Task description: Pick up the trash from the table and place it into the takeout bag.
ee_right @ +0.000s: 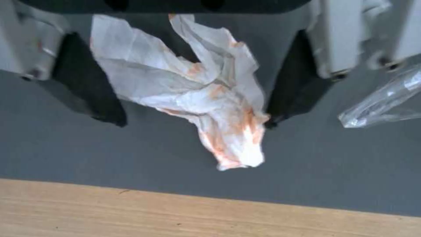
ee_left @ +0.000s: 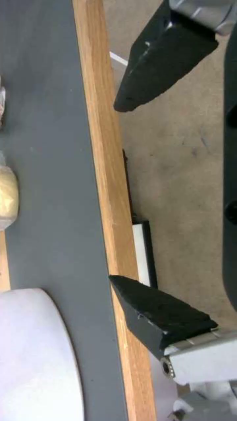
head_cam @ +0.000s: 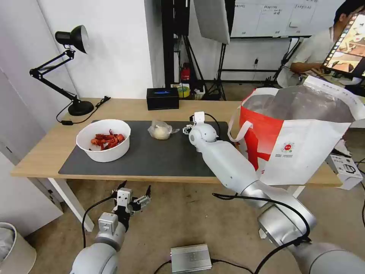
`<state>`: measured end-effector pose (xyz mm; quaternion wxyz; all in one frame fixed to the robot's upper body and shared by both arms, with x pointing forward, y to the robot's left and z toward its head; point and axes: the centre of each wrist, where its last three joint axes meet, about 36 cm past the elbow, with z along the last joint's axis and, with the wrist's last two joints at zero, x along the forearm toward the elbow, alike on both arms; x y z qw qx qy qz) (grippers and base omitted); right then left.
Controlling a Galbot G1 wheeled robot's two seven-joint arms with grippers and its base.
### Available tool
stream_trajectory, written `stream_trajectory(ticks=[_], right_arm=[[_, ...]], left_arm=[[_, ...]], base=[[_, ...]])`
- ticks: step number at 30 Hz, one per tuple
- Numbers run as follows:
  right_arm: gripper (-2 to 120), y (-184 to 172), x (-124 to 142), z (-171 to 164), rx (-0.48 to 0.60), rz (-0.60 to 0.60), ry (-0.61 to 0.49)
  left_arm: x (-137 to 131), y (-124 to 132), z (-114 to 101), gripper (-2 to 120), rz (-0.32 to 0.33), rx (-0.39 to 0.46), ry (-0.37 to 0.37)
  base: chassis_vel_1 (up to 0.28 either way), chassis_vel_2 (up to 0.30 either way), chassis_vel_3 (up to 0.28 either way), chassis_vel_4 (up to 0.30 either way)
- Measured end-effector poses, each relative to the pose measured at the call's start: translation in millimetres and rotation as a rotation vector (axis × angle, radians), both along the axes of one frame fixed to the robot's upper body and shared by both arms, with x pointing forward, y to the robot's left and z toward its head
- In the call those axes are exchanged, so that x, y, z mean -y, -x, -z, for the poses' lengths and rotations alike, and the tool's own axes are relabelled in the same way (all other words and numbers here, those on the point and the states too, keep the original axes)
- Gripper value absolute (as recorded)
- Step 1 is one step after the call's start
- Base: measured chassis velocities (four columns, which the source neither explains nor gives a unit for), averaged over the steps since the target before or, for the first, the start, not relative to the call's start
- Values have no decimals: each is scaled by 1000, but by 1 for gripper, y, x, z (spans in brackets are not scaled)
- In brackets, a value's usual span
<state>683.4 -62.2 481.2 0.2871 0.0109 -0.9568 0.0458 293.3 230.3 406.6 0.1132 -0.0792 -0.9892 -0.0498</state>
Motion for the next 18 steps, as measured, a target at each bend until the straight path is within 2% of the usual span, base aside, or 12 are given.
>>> stream_trajectory(ticks=[1, 2, 4, 5, 8, 9, 12, 16, 18], right_arm=[[72, 0, 0, 0, -2, 1, 0], [72, 0, 0, 0, -2, 1, 0], [62, 1, 1, 3, -9, 4, 3], [62, 1, 1, 3, -9, 4, 3], [46, 1, 3, 4, -14, 10, 6], [46, 1, 3, 4, -14, 10, 6], [33, 2, 5, 2, -15, 17, 2], [24, 2, 6, 0, -13, 18, -2], [10, 3, 7, -2, -8, 17, -7]], left_arm=[[0, 0, 0, 100, 0, 5, 3], [0, 0, 0, 100, 0, 5, 3], [1, 1, 0, 100, 2, 8, 6], [1, 1, 0, 100, 2, 8, 6], [2, 0, 0, 100, 3, 10, 8], [2, 0, 0, 100, 3, 10, 8], [3, 0, 0, 100, 4, 12, 10], [3, 0, 0, 100, 5, 12, 12], [4, -1, 0, 100, 4, 12, 13]], base=[[0, 0, 0, 0], [0, 0, 0, 0], [0, 0, 0, 0], [0, 0, 0, 0], [0, 0, 0, 0], [0, 0, 0, 0], [0, 0, 0, 0], [0, 0, 0, 0], [0, 0, 0, 0]])
